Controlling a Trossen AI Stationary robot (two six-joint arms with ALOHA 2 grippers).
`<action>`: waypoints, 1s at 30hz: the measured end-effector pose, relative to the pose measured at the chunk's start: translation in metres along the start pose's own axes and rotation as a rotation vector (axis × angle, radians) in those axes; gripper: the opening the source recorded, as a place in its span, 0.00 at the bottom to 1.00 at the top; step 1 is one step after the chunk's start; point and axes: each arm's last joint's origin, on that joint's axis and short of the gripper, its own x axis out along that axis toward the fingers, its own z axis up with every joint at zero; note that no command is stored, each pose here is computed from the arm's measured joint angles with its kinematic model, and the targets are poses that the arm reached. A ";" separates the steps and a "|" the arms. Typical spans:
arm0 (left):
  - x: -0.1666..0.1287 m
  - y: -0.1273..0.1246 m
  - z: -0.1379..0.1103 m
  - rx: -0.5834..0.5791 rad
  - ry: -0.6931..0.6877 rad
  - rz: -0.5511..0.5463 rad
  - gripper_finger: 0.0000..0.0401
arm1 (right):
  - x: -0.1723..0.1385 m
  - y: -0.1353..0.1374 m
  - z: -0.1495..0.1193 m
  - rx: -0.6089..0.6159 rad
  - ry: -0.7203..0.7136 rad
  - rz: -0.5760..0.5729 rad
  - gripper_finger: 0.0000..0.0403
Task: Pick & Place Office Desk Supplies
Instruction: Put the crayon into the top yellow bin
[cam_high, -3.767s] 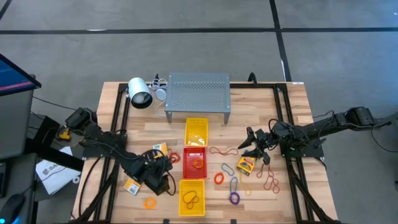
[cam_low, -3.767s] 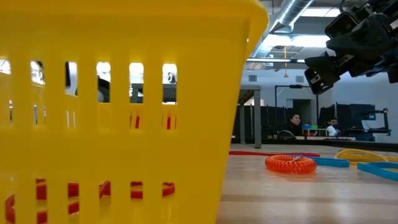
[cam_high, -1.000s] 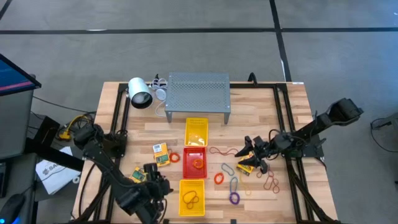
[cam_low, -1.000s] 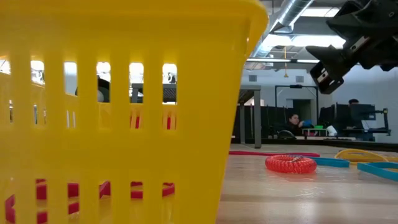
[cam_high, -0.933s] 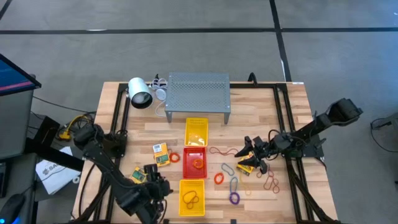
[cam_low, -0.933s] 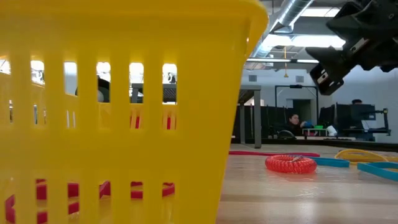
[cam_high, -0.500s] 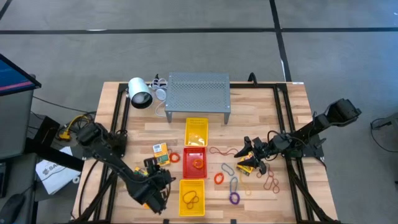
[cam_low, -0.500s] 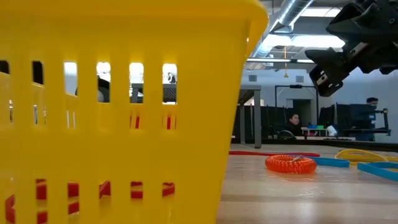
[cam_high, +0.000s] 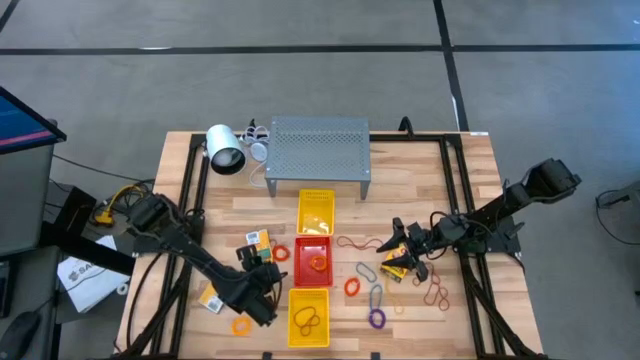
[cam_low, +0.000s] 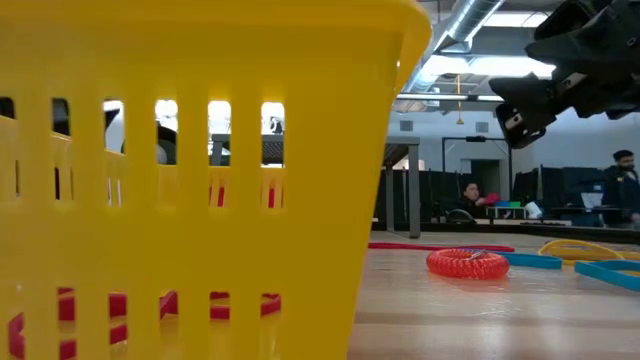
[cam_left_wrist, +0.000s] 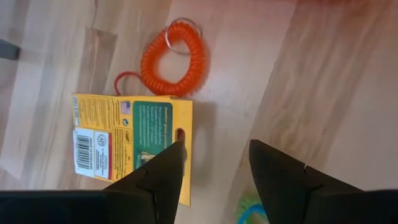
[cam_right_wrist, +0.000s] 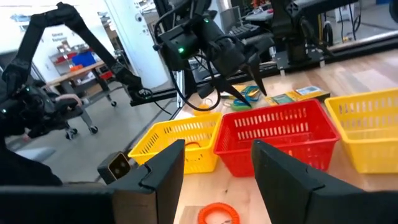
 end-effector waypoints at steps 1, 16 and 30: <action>0.002 0.001 -0.001 -0.001 0.008 0.001 0.44 | 0.000 -0.001 0.000 -0.007 -0.002 -0.005 0.45; 0.022 0.016 0.003 -0.020 0.072 0.038 0.44 | 0.000 -0.009 0.003 -0.046 -0.006 -0.024 0.45; 0.024 0.018 0.006 -0.037 0.089 0.025 0.37 | 0.000 -0.009 0.001 -0.050 0.011 -0.028 0.45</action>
